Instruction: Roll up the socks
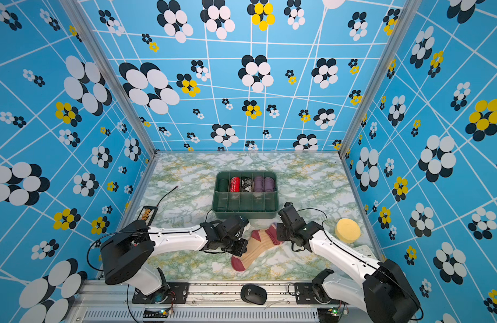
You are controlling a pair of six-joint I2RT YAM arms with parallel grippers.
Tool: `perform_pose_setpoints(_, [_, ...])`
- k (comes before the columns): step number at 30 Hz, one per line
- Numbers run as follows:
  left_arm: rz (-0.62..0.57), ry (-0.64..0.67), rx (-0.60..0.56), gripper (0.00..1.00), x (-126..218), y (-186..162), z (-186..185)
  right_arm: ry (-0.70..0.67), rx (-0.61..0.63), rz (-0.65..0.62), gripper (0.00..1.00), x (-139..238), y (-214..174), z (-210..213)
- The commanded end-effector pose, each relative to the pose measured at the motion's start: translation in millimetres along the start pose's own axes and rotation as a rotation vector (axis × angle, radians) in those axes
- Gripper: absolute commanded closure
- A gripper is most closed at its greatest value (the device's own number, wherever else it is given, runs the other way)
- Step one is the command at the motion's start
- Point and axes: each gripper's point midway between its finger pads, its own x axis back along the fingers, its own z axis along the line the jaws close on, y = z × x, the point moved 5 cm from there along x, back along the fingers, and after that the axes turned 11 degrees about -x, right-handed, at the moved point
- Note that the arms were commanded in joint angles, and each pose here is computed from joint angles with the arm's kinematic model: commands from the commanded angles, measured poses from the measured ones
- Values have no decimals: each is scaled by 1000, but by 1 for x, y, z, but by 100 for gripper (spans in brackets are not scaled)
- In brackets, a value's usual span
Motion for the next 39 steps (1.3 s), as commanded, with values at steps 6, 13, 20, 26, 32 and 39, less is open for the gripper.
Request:
perform_pose_setpoints(6, [77, 76, 30, 96, -11, -17, 26, 49, 31, 22, 62, -10, 1, 7])
perform_pose_setpoints(13, [93, 127, 44, 96, -8, -18, 49, 43, 27, 22, 61, -8, 1, 5])
perform_pose_setpoints(20, [80, 173, 49, 96, 4, -9, 73, 63, -15, -9, 59, 5, 1, 1])
perform_pose_setpoints(26, [16, 165, 14, 96, 20, 13, 66, -24, -59, -7, 63, 8, 2, -13])
perform_pose_setpoints(32, [-152, 98, -64, 95, 57, 55, 20, -67, -84, 11, 71, -1, 2, -18])
perform_pose_setpoints(39, [-218, -34, -122, 96, 51, 90, -27, -31, -107, 10, 75, -8, 3, -18])
